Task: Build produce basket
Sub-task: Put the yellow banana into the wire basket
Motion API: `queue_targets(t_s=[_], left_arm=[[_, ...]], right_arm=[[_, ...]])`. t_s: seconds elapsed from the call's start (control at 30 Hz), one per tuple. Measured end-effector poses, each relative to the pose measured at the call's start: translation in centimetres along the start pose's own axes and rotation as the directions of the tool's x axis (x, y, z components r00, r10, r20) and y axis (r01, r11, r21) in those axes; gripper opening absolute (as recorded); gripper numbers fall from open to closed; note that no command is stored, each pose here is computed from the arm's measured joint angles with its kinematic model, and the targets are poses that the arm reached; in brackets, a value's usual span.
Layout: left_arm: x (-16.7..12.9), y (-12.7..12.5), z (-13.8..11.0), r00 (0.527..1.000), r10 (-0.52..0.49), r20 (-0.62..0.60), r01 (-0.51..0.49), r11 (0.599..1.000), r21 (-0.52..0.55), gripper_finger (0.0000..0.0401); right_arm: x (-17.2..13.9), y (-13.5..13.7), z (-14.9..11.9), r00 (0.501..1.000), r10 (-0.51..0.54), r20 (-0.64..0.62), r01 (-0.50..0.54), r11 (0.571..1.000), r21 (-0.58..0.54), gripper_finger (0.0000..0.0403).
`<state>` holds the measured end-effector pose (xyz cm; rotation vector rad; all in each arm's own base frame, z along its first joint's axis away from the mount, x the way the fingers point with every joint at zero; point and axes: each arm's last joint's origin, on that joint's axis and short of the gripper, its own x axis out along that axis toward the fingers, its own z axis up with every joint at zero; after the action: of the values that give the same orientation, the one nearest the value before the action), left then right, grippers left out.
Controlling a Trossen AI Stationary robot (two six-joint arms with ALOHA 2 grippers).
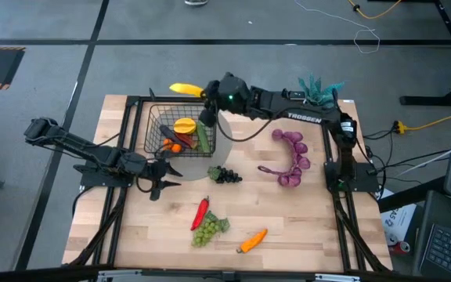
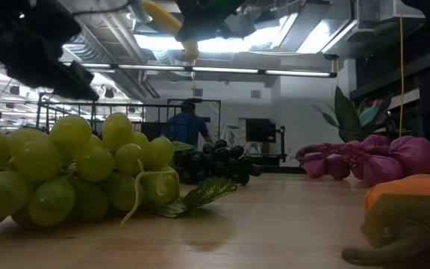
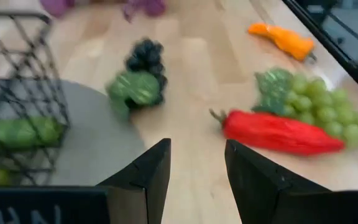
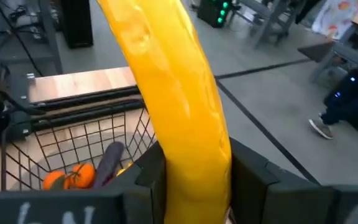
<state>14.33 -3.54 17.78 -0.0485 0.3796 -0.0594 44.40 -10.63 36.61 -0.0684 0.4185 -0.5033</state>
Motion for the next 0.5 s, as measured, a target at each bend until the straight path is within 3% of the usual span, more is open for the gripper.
queue_targets(t_s=[0.2,0.5], left_arm=[[-0.5,-0.2,0.5,0.994,-0.102,0.047,0.098,0.992,0.085,0.0147],[-1.9,-0.2,1.2,0.975,-0.146,0.168,0.144,0.989,0.027,0.0147]], right_arm=[[0.8,0.0,-0.2,0.999,0.034,0.016,-0.034,0.999,0.002,0.0123],[1.8,0.5,-1.0,0.996,0.085,-0.003,-0.085,0.996,0.001,0.0123]])
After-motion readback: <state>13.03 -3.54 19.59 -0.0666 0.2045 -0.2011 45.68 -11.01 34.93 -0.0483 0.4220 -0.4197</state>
